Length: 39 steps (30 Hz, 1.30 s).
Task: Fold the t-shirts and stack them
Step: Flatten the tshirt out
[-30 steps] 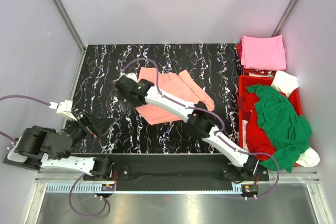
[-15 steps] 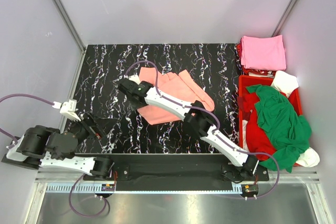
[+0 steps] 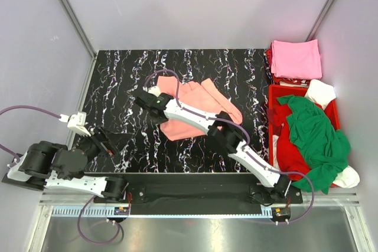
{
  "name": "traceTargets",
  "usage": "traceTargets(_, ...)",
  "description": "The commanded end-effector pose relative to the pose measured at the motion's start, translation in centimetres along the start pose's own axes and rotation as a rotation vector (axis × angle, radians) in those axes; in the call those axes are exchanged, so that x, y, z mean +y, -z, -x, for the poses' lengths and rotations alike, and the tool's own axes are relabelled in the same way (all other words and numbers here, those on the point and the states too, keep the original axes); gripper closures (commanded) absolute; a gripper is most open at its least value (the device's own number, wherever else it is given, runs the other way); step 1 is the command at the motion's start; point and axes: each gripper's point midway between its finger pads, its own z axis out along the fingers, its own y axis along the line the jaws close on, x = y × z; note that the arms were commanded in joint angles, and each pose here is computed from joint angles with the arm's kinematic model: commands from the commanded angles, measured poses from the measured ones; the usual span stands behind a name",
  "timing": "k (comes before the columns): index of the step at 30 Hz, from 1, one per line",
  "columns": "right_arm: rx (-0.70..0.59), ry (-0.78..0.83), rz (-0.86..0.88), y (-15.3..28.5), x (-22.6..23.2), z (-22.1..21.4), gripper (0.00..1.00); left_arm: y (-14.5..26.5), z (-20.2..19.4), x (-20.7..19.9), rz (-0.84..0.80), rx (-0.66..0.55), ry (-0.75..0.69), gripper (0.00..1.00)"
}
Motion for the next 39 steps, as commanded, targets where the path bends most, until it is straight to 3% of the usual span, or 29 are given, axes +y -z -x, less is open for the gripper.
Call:
traceTargets(1, -0.143, -0.054, -0.1, 8.1, -4.5, 4.4, 1.0, 0.0, 0.1, 2.6, 0.089, -0.009, -0.151, 0.04)
traceTargets(2, -0.157, -0.064, -0.131, 9.6, -5.7, 4.5, 1.0, -0.1, -0.1, 2.3, 0.109, -0.004, -0.189, 0.04)
traceTargets(3, -0.233, -0.115, -0.12, 14.4, -7.2, 6.3, 1.0, -0.2, -0.1, 2.0, 0.118, -0.003, -0.21, 0.04)
traceTargets(5, -0.251, -0.131, -0.203, 16.5, -10.9, 4.7, 1.0, -0.5, 0.2, 0.9, 0.143, -0.011, -0.26, 0.02)
traceTargets(6, -0.32, -0.196, -0.165, 20.8, -12.6, 5.8, 1.0, -0.5, 0.6, 0.3, 0.146, -0.021, -0.253, 0.02)
traceTargets(8, -0.311, -0.216, -0.177, 22.3, -15.0, 3.8, 1.0, -0.9, 0.7, -0.9, 0.161, -0.036, -0.277, 0.02)
traceTargets(9, -0.348, -0.272, -0.166, 25.3, -16.8, 3.7, 1.0, -1.0, 1.0, -1.4, 0.161, -0.052, -0.302, 0.02)
traceTargets(15, -0.354, -0.444, -0.269, 30.0, -25.0, -3.1, 1.0, -2.5, 0.1, -4.1, 0.188, -0.079, -0.425, 0.01)
traceTargets(18, -0.316, -0.515, -0.327, 30.1, -28.2, -7.7, 1.0, -3.9, -0.9, -5.0, 0.226, -0.04, -0.56, 0.01)
traceTargets(19, -0.312, -0.544, -0.354, 30.3, -29.2, -8.5, 1.0, -5.2, -1.6, -7.0, 0.197, -0.032, -0.54, 0.01)
traceTargets(21, -0.316, -0.567, -0.356, 30.9, -30.3, -10.0, 1.0, -7.7, -2.8, -5.2, 0.274, 0.097, -0.61, 0.01)
traceTargets(24, -0.24, -0.504, -0.278, 28.7, -29.1, -12.8, 1.0, -12.6, -5.9, -1.9, 0.334, 0.345, -0.524, 0.01)
traceTargets(26, -0.197, -0.542, -0.205, 28.0, -27.8, -14.1, 1.0, -15.3, -8.7, -1.0, 0.331, 0.482, -0.463, 0.03)
traceTargets(29, -0.153, -0.585, -0.161, 26.6, -26.9, -16.0, 1.0, -17.8, -12.8, -1.7, 0.254, 0.588, -0.407, 0.05)
traceTargets(34, -0.132, -0.588, -0.142, 26.0, -26.8, -17.4, 1.0, -20.1, -16.2, -2.7, 0.176, 0.644, -0.313, 0.09)
traceTargets(39, -0.135, -0.587, -0.148, 25.9, -27.0, -17.6, 1.0, -20.1, -19.2, -0.8, 0.218, 0.71, -0.279, 0.12)
